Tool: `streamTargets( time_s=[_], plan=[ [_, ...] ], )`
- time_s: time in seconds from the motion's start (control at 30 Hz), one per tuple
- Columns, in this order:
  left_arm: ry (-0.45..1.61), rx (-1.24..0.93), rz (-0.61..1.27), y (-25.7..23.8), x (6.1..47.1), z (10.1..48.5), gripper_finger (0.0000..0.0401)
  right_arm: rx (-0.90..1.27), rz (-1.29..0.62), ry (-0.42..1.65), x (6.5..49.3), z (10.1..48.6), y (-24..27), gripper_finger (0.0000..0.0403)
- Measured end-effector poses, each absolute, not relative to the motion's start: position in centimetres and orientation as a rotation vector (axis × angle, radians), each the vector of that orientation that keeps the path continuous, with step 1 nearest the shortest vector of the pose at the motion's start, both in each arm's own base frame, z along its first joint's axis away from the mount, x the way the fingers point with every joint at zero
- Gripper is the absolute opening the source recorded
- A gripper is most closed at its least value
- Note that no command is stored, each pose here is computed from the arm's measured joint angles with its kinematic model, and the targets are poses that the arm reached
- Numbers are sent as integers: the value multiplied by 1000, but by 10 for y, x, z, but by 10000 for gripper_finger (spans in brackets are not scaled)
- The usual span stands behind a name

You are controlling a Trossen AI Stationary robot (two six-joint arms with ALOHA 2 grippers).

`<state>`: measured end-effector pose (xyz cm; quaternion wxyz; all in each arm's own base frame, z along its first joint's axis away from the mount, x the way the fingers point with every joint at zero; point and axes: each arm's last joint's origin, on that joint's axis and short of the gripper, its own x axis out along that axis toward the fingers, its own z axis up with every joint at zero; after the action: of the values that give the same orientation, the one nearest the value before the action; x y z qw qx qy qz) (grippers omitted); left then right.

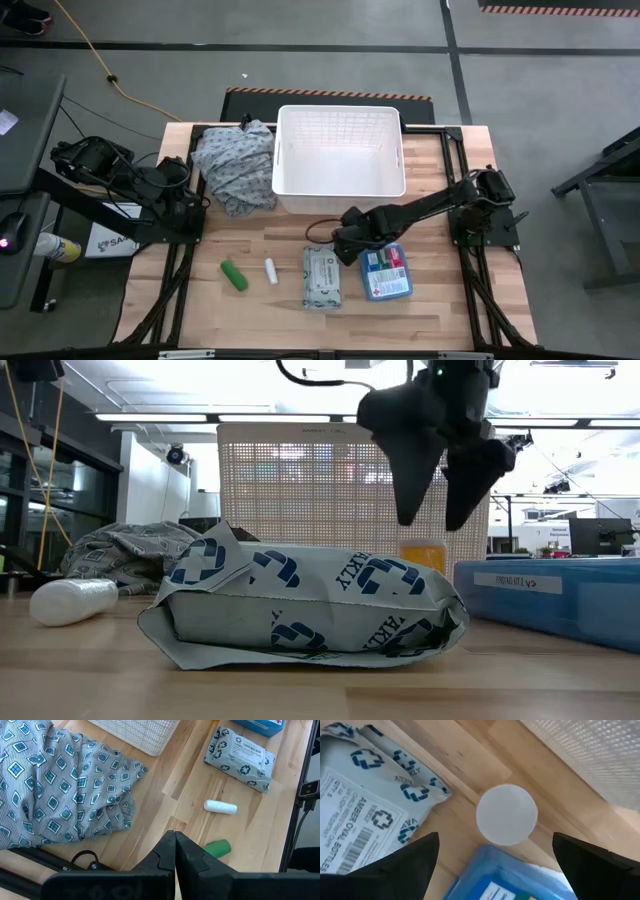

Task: Pick & place medical supplies in basket/bin
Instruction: Put the orange pill bottle in the white bin

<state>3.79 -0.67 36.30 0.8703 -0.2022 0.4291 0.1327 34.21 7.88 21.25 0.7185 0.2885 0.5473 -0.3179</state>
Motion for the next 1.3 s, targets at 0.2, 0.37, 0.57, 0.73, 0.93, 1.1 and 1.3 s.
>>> streamTargets(
  time_s=[0.2,0.37,0.57,0.73,0.93,1.1,1.3],
  plan=[
    [897,-423,278,-7,38,363,40,645,-701,1182,343,204,76,374],
    [897,-423,277,-7,38,363,40,638,-708,1169,342,200,76,376],
    [897,-423,277,-7,38,363,40,613,-712,1134,345,200,73,377],
    [897,-423,277,-7,38,363,40,612,-711,1131,347,200,66,374],
    [897,-423,277,-7,38,363,40,619,-708,1139,348,200,62,376],
    [897,-423,277,-7,38,363,40,621,-705,1141,348,200,62,375],
    [897,-423,277,-7,38,363,40,624,-710,1134,347,197,62,374]
  ],
)
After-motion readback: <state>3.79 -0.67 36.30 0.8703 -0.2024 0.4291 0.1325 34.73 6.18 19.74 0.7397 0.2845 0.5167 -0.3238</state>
